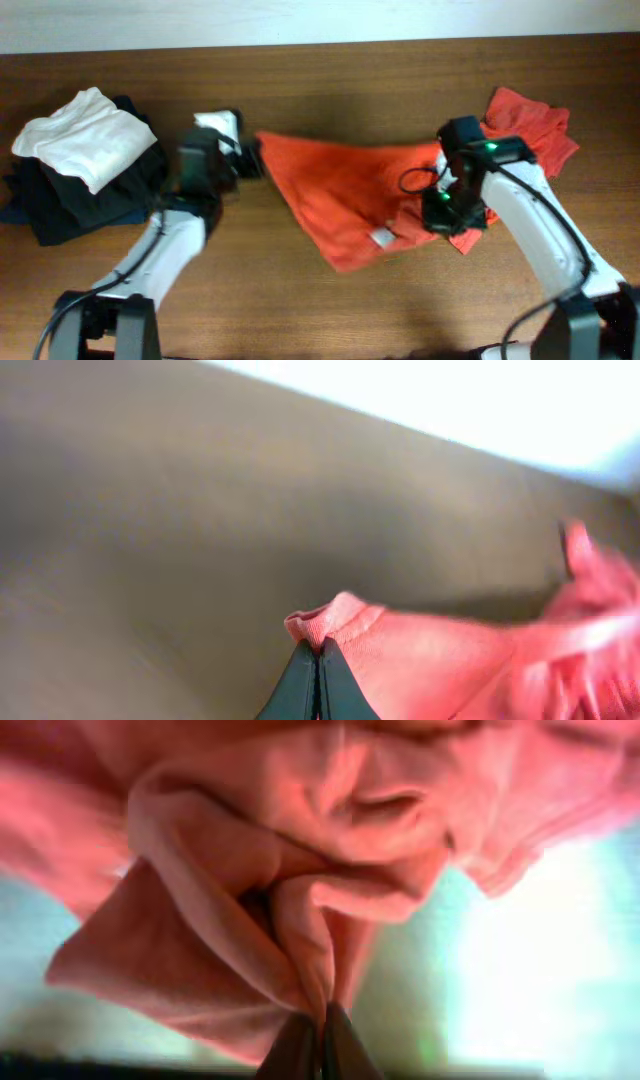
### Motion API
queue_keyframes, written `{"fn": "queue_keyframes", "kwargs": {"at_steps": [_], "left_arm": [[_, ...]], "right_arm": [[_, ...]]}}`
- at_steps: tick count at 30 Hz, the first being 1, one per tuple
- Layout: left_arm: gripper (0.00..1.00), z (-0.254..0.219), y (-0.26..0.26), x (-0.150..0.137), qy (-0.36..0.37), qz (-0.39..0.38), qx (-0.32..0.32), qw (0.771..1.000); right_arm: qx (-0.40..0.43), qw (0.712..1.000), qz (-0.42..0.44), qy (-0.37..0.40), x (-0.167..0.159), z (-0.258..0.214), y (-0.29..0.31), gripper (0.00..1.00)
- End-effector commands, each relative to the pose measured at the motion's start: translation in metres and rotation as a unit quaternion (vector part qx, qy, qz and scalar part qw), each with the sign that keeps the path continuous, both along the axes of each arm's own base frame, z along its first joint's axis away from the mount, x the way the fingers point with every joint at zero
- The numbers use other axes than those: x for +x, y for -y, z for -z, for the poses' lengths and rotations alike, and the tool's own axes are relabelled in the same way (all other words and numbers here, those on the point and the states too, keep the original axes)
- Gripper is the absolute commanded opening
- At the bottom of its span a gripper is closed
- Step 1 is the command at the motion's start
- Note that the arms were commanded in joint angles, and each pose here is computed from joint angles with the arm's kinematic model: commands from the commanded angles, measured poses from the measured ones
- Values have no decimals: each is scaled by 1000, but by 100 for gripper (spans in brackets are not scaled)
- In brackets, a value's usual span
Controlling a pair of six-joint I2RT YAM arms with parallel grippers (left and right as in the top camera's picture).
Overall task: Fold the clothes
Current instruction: 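Grasp the T-shirt edge with the left gripper, then pull the T-shirt apart, left gripper leftward, right gripper rightward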
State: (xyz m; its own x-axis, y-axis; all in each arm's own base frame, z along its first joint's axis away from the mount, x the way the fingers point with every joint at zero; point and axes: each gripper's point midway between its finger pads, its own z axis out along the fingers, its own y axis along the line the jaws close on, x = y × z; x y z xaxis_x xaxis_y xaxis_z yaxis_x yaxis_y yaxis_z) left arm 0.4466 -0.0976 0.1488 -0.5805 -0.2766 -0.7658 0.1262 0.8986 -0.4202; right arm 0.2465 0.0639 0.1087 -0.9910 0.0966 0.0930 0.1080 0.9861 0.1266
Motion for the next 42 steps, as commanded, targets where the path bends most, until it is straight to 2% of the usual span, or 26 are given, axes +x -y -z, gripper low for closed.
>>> {"fn": "queue_keyframes", "kwargs": {"at_steps": [1, 2, 3, 4, 5, 6, 7, 9, 11, 15, 18, 19, 21, 23, 26, 32, 34, 36, 37, 39, 40, 42], "left_arm": [[1, -66, -50, 36, 80, -72, 23, 994], [1, -74, -56, 39, 89, -78, 22, 993], [6, -82, -61, 42, 97, -84, 22, 991], [21, -86, -64, 43, 101, -87, 22, 991], [49, -87, -66, 44, 103, -89, 22, 991], [58, -85, -66, 44, 101, -89, 22, 991], [66, -82, -65, 45, 98, -86, 26, 991], [66, -73, -65, 44, 83, -84, 32, 992], [68, -55, -63, 37, 46, -76, 32, 996], [70, -11, -26, -3, -78, 16, -16, 997], [70, 18, 6, -47, -182, 71, -44, 980], [71, 29, 14, -62, -219, 81, -41, 971], [82, 48, 35, -89, -278, 107, -33, 954], [93, 59, 52, -104, -307, 129, -24, 943], [94, 76, 81, -119, -332, 164, -11, 929], [94, 120, 131, -143, -384, 195, -2, 902], [93, 135, 142, -148, -391, 207, 6, 897], [70, 149, 146, -149, -396, 209, 15, 894], [37, 159, 139, -147, -399, 193, 35, 896], [7, 165, 124, -138, -393, 166, 61, 902], [0, 167, 111, -129, -384, 146, 79, 908], [0, 162, 79, -104, -362, 109, 115, 918]], "right_arm": [[29, 998, -42, -25, -19, -10, -14, 5], [51, 996, -59, -32, -24, -12, -24, 9], [82, 993, -81, -37, -30, -14, -39, 18], [101, 989, -100, -38, -33, -17, -50, 25], [109, 987, -115, -39, -36, -17, -57, 45], [108, 985, -127, -39, -38, -17, -62, 55], [107, 984, -138, -38, -40, -17, -67, 58], [94, 985, -142, -36, -40, -15, -65, 59], [45, 992, -116, -33, -35, -11, -48, 59], [-54, 997, -54, -18, -19, -6, -1, 60], [-66, 998, -14, -8, -9, -5, 22, 61], [-65, 998, 3, -5, -6, -5, 29, 64], [-65, 997, 29, -4, -3, -5, 43, 72], [-65, 996, 56, -5, -2, -5, 56, 78], [-65, 994, 87, -8, -2, -5, 71, 90], [-63, 992, 110, -13, -5, -5, 89, 94], [-64, 992, 112, -13, -6, -5, 90, 95], [-67, 991, 111, -13, -6, -5, 91, 95], [-67, 991, 111, -13, -6, -5, 91, 95], [-67, 991, 111, -13, -6, -5, 91, 95], [-67, 991, 111, -12, -5, -5, 91, 95], [-67, 991, 112, -11, -5, -5, 91, 95]]}}
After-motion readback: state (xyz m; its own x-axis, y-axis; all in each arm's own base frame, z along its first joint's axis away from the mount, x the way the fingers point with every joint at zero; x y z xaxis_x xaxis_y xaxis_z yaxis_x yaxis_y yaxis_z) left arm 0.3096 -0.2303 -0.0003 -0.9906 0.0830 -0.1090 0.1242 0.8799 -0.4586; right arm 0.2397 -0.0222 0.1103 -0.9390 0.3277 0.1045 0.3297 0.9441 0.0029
